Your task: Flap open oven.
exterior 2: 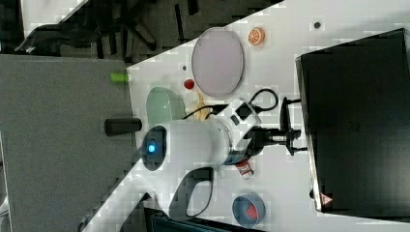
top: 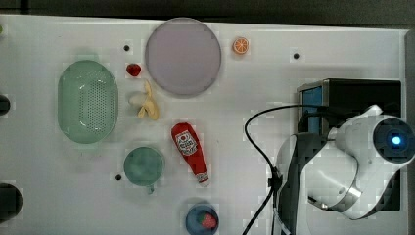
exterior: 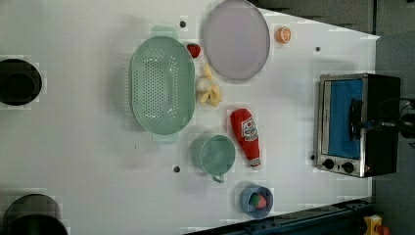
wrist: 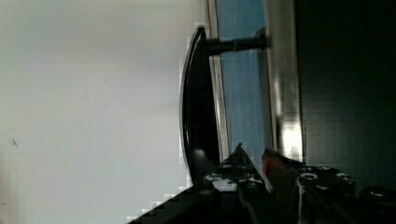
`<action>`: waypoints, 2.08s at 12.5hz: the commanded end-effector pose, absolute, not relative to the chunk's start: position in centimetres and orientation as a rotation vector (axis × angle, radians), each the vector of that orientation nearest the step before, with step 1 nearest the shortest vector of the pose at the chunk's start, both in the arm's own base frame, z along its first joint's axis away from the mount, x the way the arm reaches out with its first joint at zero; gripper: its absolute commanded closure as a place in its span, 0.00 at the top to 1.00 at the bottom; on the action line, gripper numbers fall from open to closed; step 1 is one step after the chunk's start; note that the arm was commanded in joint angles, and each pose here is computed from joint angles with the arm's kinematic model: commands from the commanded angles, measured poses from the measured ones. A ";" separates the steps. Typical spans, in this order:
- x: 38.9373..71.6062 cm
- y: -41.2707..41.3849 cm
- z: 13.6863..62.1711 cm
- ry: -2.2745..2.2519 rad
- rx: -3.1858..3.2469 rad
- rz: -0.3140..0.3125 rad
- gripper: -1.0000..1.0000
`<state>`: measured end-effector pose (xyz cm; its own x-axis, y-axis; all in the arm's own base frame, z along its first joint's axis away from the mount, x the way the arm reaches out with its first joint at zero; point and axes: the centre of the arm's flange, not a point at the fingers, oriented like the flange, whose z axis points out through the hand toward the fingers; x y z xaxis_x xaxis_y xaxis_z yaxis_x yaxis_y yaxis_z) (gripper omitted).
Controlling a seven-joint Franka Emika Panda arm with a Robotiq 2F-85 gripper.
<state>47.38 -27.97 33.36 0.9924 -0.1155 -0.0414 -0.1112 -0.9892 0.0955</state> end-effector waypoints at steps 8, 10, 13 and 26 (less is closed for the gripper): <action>47.7 -26.5 31.5 -0.128 3.017 0.039 0.18; 48.0 -25.5 31.2 -0.088 3.001 0.017 0.18; 49.2 -22.8 30.9 -0.059 2.908 -0.030 0.18; 50.6 -7.5 21.1 -0.044 2.622 -0.119 0.18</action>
